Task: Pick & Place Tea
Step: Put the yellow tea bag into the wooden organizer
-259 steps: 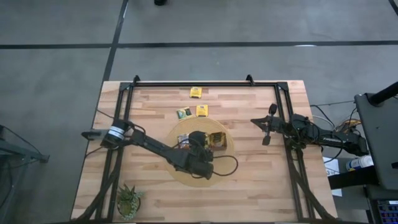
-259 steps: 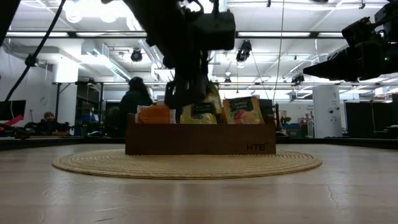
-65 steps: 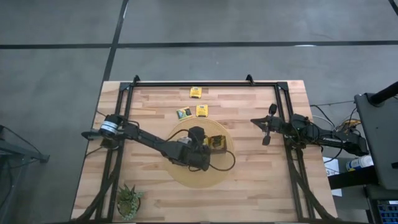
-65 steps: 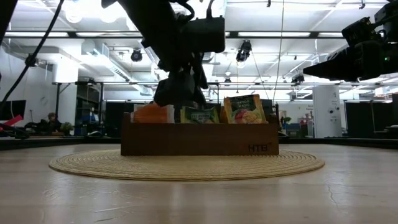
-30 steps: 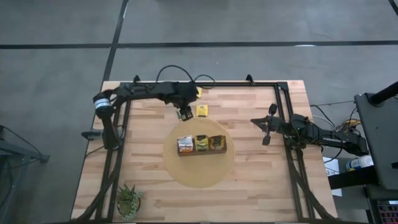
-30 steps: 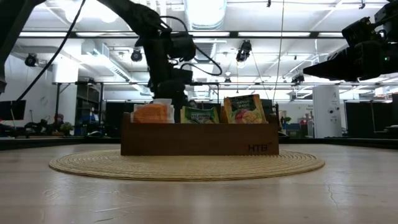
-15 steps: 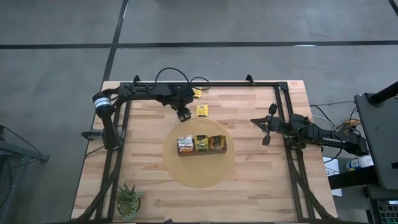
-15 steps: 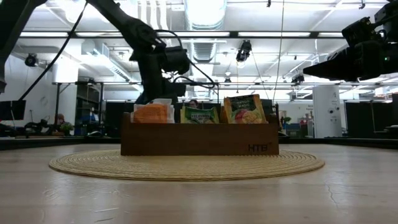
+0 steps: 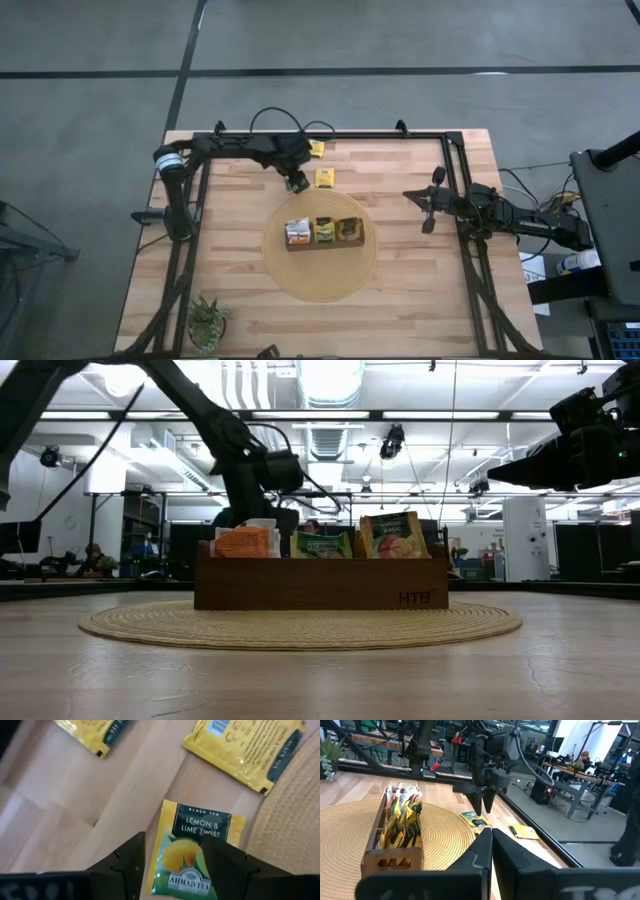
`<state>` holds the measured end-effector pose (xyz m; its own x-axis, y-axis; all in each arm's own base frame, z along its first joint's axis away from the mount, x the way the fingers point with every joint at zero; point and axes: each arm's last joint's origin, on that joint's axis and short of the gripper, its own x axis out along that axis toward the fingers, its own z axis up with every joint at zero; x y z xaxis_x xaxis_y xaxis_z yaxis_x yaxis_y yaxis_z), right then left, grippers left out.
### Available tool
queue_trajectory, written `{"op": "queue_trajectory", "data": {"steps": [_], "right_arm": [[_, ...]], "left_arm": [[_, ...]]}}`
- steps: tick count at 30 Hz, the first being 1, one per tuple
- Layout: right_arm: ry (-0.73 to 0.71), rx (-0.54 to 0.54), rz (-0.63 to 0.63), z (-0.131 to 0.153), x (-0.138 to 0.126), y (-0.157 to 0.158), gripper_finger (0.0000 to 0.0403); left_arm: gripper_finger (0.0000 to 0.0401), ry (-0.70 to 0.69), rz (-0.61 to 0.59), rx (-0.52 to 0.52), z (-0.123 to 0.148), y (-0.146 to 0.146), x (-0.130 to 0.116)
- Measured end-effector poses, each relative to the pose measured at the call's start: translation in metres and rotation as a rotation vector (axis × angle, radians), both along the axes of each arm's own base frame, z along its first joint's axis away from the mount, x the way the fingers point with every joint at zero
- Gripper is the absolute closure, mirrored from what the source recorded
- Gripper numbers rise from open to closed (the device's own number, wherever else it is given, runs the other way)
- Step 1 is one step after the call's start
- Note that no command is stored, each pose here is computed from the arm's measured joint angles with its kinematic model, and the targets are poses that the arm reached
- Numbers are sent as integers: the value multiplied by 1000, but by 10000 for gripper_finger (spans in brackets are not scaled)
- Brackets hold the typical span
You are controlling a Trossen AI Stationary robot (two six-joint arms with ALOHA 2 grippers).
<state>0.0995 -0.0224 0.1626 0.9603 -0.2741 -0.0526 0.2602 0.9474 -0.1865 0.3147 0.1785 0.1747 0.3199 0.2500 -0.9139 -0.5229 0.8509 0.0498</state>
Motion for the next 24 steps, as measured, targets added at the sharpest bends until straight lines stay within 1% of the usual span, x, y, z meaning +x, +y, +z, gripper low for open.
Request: {"op": "queue_trajectory", "data": {"steps": [4, 9, 12, 14, 17, 19, 22, 23, 24], "right_arm": [[0, 0, 0, 0, 0, 0, 394], [0, 0, -1, 0, 0, 0, 394], [0, 0, 0, 0, 0, 0, 394], [0, 0, 0, 0, 0, 0, 394], [0, 0, 0, 0, 0, 0, 394], [0, 0, 0, 0, 0, 0, 394], [0, 0, 0, 0, 0, 0, 394], [0, 0, -1, 0, 0, 0, 394], [0, 0, 0, 0, 0, 0, 394]], "left_arm": [[213, 41, 1, -29, -19, 3, 6], [213, 76, 4, -56, -35, 8, 11], [215, 78, -1, -77, -38, 10, 13], [224, 85, -3, -81, -36, 10, 13], [260, 95, -2, -86, -30, 10, 14], [299, 101, -2, -86, -27, 11, 15], [368, 101, -3, -83, -25, 12, 16], [384, 103, -3, -84, -24, 12, 16], [390, 102, -3, -83, -24, 12, 16]]}}
